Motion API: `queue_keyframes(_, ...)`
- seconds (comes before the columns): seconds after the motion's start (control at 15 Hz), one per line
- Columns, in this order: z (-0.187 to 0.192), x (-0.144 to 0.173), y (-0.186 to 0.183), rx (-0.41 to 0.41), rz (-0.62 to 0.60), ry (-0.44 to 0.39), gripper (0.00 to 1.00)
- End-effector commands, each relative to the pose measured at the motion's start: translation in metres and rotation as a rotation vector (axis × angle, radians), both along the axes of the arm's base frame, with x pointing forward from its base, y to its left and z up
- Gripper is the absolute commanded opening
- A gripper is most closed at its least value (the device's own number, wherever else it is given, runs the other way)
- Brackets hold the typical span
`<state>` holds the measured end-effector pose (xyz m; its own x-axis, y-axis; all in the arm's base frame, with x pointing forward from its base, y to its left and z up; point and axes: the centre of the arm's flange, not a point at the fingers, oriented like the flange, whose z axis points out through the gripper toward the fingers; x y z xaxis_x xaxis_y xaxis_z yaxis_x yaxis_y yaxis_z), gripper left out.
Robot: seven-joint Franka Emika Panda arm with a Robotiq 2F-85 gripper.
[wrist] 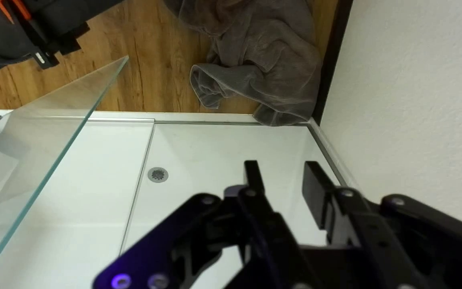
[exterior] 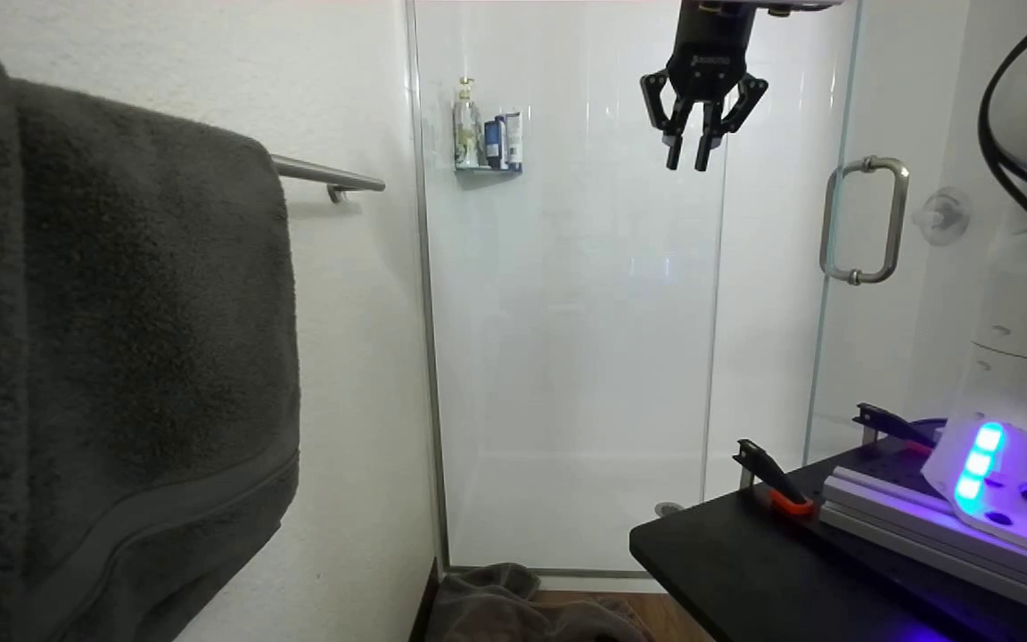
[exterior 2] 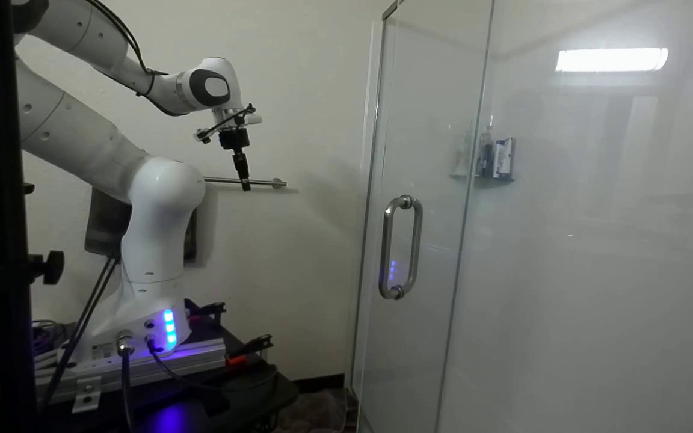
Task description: Take one towel from the towel rack and drop it on the floor
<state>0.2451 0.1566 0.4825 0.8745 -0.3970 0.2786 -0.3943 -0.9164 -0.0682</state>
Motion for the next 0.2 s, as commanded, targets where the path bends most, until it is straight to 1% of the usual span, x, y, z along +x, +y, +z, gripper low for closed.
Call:
queue_keyframes(0.0, 0.0000, 0.0000, 0.0000, 0.000, 0.000, 0.000, 0.34)
queue_keyframes(0.13, 0.0000, 0.0000, 0.0000, 0.000, 0.000, 0.000, 0.34)
